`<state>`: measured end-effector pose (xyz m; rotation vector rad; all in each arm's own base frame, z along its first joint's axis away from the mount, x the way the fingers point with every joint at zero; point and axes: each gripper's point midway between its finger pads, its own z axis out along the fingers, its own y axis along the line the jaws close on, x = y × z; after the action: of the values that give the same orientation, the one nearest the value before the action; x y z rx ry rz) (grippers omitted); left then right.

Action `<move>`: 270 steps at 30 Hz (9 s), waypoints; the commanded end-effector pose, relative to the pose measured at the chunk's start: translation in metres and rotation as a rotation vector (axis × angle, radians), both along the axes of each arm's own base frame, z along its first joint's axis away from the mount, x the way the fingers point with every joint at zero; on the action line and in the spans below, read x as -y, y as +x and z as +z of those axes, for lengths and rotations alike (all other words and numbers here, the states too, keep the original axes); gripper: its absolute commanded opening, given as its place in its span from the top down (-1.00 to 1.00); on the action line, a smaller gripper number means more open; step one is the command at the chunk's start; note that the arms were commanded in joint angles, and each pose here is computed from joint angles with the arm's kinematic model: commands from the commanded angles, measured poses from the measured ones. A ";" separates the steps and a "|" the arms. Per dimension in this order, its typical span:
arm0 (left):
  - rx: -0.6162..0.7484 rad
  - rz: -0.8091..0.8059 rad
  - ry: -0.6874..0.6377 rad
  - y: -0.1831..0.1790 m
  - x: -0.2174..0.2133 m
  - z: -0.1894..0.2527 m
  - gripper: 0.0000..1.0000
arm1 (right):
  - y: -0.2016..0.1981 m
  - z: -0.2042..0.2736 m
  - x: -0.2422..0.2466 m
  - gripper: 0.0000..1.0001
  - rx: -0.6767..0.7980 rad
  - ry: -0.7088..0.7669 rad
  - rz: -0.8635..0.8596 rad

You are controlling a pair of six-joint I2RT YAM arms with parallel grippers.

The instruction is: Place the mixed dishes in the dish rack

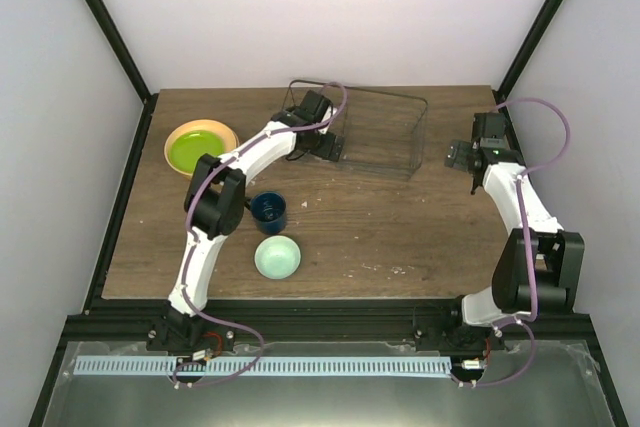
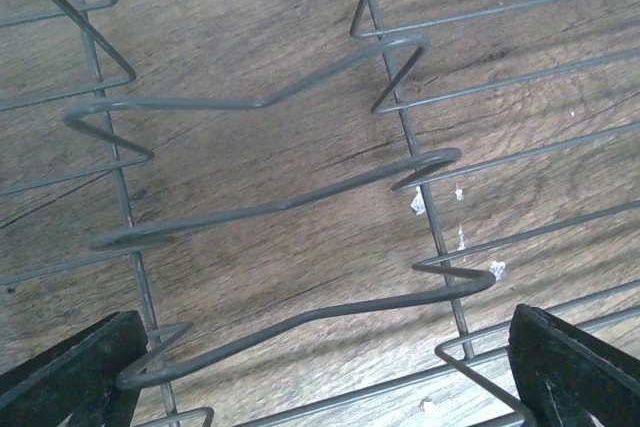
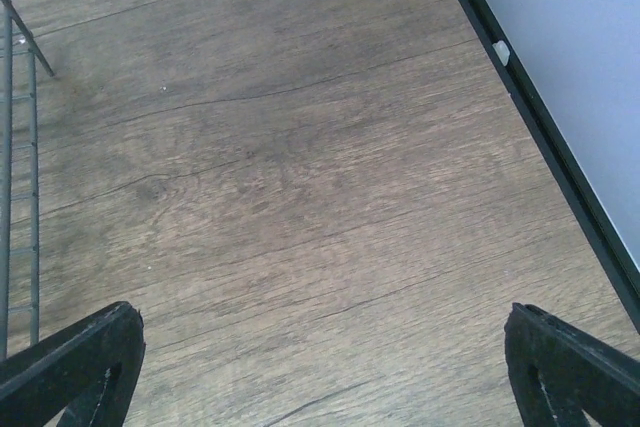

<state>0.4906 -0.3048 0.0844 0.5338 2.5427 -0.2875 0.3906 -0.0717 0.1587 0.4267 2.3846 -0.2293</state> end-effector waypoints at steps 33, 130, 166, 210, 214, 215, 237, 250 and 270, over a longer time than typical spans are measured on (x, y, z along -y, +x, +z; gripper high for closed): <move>-0.015 0.093 0.072 -0.098 -0.003 0.047 -0.99 | 0.003 0.015 -0.012 -1.00 0.042 0.041 0.070; 0.036 0.245 0.093 -0.219 -0.167 0.076 -1.00 | -0.007 0.026 -0.091 -1.00 0.158 0.160 0.268; -0.269 0.275 0.161 -0.313 -0.134 -0.049 -0.43 | -0.059 -0.002 -0.151 -0.74 0.046 0.223 0.383; -0.110 -0.280 -0.958 -0.205 0.015 0.204 1.00 | -0.136 0.062 -0.278 -0.64 0.327 0.927 1.242; -0.136 -0.319 -1.083 -0.195 0.017 0.208 1.00 | -0.151 0.081 -0.280 -0.64 0.419 0.986 1.356; -0.126 -0.335 -1.111 -0.195 0.017 0.211 1.00 | -0.156 0.087 -0.280 -0.65 0.449 0.992 1.389; -0.250 -0.438 -1.325 -0.255 0.038 0.192 1.00 | -0.174 0.104 -0.286 -0.70 0.650 1.054 1.532; -0.293 -0.417 -1.371 -0.258 0.040 0.174 1.00 | -0.182 0.110 -0.289 -0.70 0.663 1.048 1.573; -0.275 -0.409 -1.403 -0.244 0.026 0.179 1.00 | -0.179 0.106 -0.291 -0.71 0.649 1.012 1.586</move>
<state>0.2532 -0.3283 0.2485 0.3214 1.8473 -2.1019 0.2093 0.2161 0.2532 -0.8401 1.4372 1.5559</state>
